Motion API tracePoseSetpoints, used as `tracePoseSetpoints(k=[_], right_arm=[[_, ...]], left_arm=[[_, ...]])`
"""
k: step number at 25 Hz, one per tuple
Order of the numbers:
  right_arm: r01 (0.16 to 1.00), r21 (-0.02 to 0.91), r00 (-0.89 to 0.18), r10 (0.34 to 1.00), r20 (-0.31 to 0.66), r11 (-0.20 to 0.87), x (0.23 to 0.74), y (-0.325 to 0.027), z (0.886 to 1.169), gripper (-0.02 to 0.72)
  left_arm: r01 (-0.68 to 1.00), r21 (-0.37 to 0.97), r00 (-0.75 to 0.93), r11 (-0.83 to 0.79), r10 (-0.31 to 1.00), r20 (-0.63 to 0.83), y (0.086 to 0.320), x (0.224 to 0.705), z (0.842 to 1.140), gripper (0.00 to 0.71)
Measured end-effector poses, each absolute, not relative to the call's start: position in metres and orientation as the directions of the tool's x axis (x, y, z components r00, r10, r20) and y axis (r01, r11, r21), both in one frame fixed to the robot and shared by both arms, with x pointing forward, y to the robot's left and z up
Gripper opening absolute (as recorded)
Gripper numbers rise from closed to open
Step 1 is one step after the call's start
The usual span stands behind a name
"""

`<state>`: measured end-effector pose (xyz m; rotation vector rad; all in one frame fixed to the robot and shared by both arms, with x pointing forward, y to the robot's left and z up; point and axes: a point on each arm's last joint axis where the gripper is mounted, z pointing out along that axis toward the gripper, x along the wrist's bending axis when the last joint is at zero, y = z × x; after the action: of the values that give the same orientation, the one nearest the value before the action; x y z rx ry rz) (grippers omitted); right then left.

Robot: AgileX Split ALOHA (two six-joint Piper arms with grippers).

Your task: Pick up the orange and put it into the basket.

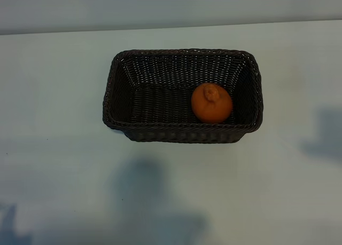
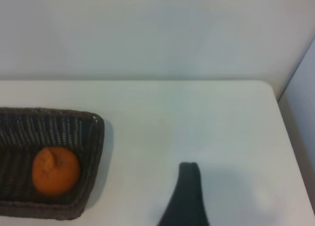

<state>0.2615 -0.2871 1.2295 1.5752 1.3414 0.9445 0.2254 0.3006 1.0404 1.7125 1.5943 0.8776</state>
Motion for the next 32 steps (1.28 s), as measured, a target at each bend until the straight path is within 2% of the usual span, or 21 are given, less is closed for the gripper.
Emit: tracePoseSetpoints(k=[5, 10, 18, 24, 32], right_arm=[[0.363, 0.931, 0.112, 0.994, 0.000, -0.041, 0.241, -0.285, 1.196, 0.595], [0.398, 0.917, 0.125, 0.992, -0.012, -0.039, 0.230, -0.290, 1.152, 0.595], [0.382, 0.924, 0.128, 0.991, -0.026, -0.025, 0.212, -0.289, 1.092, 0.595], [0.458, 0.888, 0.129, 0.991, -0.027, -0.036, 0.222, -0.292, 1.065, 0.595], [0.505, 0.862, 0.126, 0.992, -0.028, -0.040, 0.228, -0.293, 1.051, 0.595]], left_arm=[[0.577, 0.814, 0.043, -0.064, 0.998, 0.048, 0.301, 0.225, 1.040, 0.593], [0.577, 0.814, 0.043, -0.064, 0.998, 0.048, 0.301, 0.225, 1.040, 0.593], [0.577, 0.814, 0.044, -0.065, 0.998, 0.049, 0.301, 0.225, 1.040, 0.592], [0.577, 0.814, 0.044, -0.066, 0.998, 0.050, 0.301, 0.225, 1.040, 0.592], [0.577, 0.814, 0.045, -0.067, 0.998, 0.050, 0.301, 0.225, 1.040, 0.592]])
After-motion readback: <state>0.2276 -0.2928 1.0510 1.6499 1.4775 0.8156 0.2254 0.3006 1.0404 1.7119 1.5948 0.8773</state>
